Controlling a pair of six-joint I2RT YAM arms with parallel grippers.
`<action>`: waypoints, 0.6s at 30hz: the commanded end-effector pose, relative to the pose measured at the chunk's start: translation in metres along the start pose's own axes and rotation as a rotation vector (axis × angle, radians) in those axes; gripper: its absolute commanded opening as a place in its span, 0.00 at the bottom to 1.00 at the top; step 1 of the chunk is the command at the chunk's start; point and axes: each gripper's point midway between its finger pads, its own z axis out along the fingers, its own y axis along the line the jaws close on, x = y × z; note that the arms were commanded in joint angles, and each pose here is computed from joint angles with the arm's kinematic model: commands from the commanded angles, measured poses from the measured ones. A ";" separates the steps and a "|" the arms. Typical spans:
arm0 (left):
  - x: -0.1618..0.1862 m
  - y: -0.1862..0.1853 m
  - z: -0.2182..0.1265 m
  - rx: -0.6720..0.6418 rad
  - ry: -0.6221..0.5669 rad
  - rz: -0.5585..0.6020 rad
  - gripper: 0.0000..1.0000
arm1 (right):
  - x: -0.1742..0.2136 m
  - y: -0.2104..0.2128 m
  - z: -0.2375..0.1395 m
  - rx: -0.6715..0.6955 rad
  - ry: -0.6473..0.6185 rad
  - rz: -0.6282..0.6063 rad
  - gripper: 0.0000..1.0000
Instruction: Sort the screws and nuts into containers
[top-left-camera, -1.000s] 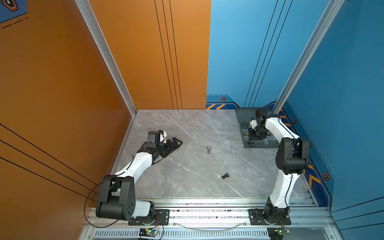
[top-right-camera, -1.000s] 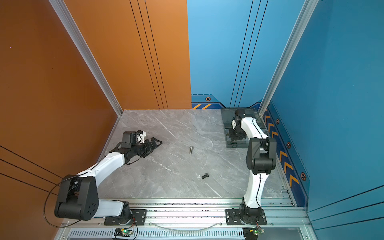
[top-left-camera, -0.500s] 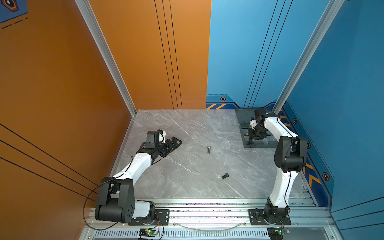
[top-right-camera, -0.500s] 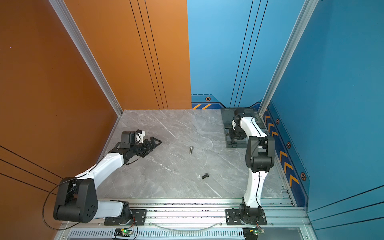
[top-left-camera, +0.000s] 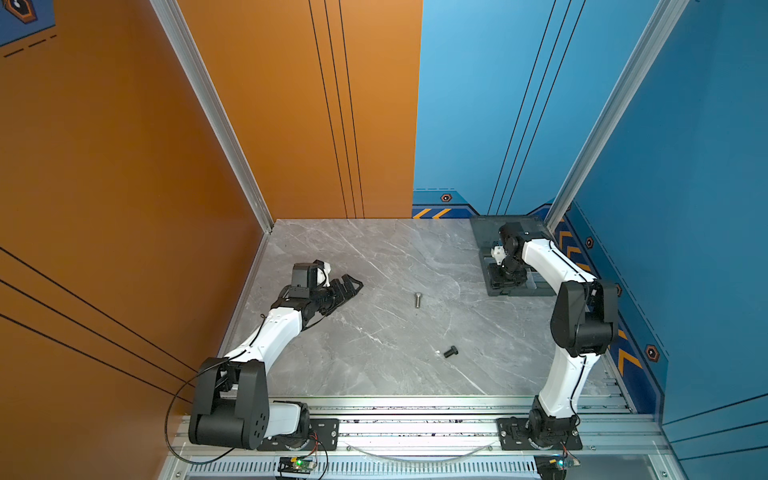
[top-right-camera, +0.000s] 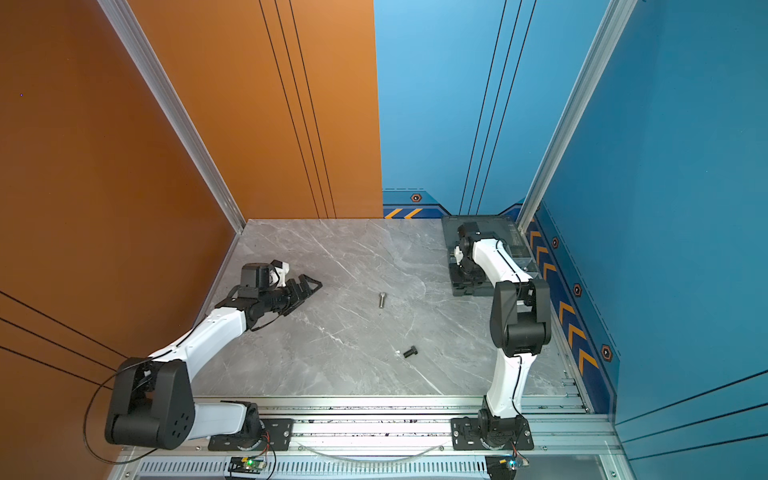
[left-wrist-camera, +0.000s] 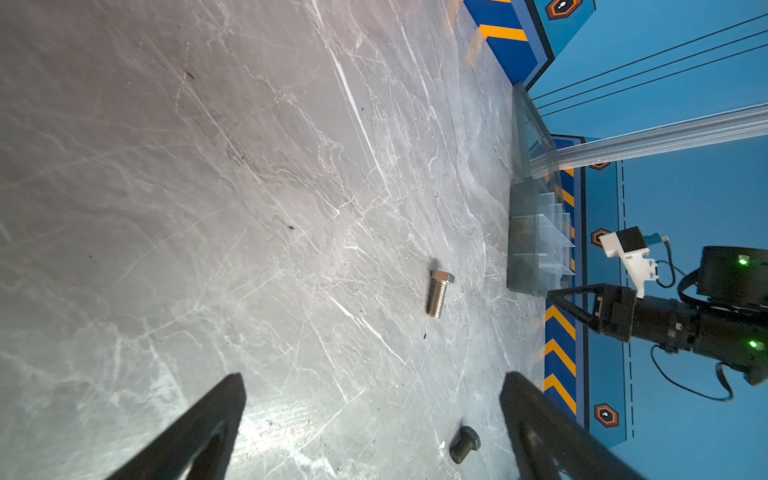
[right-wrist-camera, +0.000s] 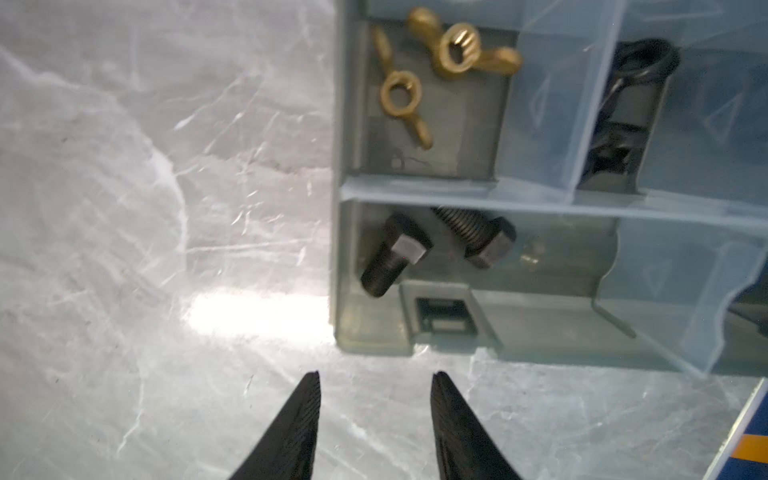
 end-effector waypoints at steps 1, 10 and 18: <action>0.004 0.005 -0.002 -0.007 0.011 0.002 0.98 | 0.021 0.022 -0.011 -0.037 0.019 -0.018 0.47; 0.004 0.008 0.000 -0.016 0.012 -0.004 0.98 | 0.067 0.096 0.002 -0.118 0.076 -0.046 0.49; 0.003 0.007 0.001 -0.012 0.021 0.002 0.98 | 0.120 0.134 0.021 -0.131 0.191 -0.161 0.50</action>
